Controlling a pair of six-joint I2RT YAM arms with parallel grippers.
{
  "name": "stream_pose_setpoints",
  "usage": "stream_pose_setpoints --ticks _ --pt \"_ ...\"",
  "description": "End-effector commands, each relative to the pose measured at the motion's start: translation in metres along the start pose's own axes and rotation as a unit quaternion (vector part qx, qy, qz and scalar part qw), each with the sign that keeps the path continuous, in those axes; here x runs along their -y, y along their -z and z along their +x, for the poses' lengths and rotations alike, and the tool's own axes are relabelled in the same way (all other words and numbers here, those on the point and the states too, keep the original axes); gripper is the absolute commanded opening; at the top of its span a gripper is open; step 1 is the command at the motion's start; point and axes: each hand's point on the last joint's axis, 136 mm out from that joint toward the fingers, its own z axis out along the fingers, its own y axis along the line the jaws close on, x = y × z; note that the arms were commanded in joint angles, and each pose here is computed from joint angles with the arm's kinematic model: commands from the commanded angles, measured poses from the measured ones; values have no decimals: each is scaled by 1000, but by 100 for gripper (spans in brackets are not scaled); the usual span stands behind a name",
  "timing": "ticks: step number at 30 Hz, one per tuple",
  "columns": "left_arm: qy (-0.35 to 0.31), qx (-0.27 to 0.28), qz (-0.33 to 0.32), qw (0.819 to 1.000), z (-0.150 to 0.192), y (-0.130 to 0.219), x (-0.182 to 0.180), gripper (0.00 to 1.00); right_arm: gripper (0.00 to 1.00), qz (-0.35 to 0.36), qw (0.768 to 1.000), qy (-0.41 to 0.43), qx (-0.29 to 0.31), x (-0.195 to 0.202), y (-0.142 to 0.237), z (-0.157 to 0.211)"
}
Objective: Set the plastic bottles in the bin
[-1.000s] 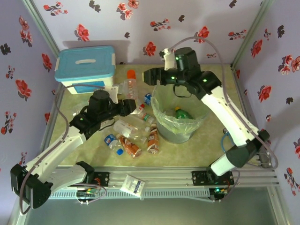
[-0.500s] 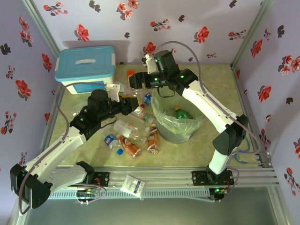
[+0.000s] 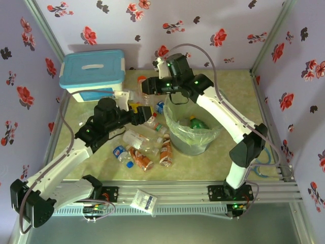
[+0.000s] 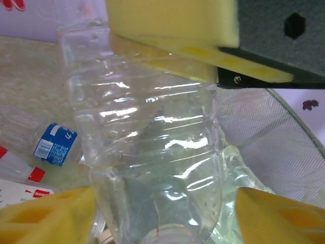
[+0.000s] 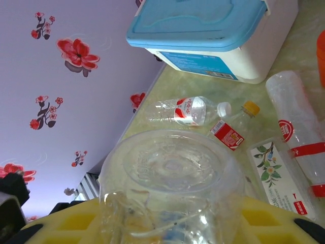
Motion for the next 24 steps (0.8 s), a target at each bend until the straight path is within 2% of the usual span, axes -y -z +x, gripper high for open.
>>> stream_pose_setpoints --ticks 1,3,4,10,13,16,21,24 --pt "-5 22 -13 1000 -3 11 -2 83 43 -5 998 38 52 -18 19 -32" --pt "3 22 -29 999 1 16 -10 91 43 4 996 52 71 -20 31 -44" --pt "9 21 -39 999 5 19 -14 98 42 9 995 58 82 -21 37 -51" --pt "68 -25 -133 988 43 41 -53 100 41 35 986 76 142 -15 87 -86" --pt "118 -57 -205 970 70 57 -79 100 41 64 980 79 170 -2 121 -98" --pt "175 -84 -282 940 97 80 -103 100 41 111 973 81 183 15 156 -98" --pt "246 -93 -337 904 130 107 -121 100 40 222 957 78 169 57 203 -77" --pt "277 -84 -341 894 145 114 -127 100 40 281 947 67 141 84 216 -54"
